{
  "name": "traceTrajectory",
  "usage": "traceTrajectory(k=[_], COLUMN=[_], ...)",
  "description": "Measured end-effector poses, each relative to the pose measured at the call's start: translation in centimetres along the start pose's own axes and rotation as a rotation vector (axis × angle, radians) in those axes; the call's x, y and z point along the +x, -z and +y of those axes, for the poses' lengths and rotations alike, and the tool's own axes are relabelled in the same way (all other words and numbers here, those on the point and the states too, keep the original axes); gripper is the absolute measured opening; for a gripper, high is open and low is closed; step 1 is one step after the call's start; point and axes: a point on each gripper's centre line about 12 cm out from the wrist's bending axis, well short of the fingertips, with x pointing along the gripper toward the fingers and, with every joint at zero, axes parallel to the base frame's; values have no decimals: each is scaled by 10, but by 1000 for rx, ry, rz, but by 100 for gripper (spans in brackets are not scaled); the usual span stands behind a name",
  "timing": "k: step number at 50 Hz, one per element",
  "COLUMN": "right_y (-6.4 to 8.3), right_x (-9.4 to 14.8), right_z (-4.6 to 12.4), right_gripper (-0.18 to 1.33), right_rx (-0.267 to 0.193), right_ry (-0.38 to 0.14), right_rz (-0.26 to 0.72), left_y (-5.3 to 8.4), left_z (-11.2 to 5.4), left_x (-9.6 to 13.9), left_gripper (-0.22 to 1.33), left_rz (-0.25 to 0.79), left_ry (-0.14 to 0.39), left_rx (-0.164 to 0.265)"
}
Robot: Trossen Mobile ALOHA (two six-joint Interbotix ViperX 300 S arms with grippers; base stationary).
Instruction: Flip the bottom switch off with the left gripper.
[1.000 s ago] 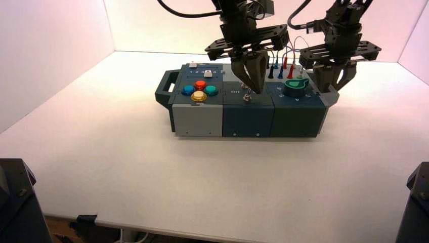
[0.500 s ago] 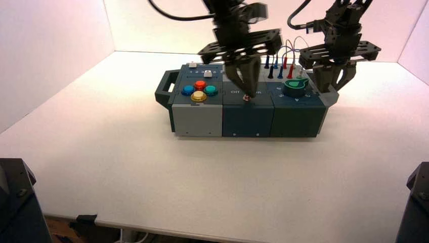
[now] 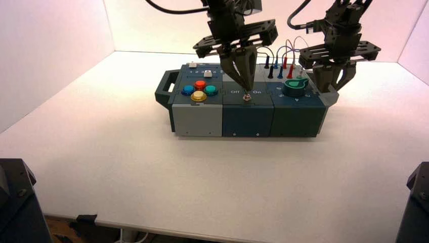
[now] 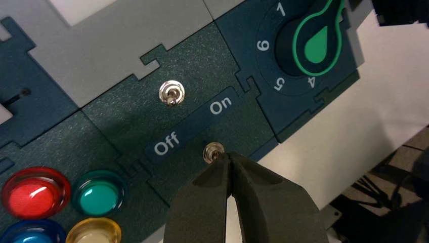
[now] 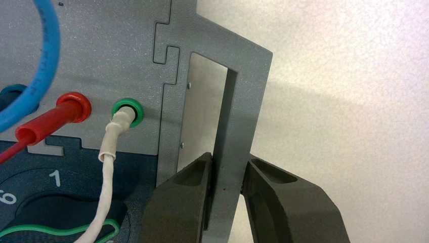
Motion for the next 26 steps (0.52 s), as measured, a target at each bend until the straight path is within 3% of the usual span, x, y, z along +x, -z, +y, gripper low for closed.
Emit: traceTrajectory(k=[11,26], right_y=[0,0], right_x=[0,0], right_z=[0,0], right_gripper=[51,51], right_rx=[3,2], right_ry=[-2,-3], right_rz=[0,0], left_y=[-14,-15], left_z=[5,-1], left_x=[-25,-33], left_gripper=[-16,-16], left_rz=[-63,-80], left_ry=[3,11], left_rx=[-9,5])
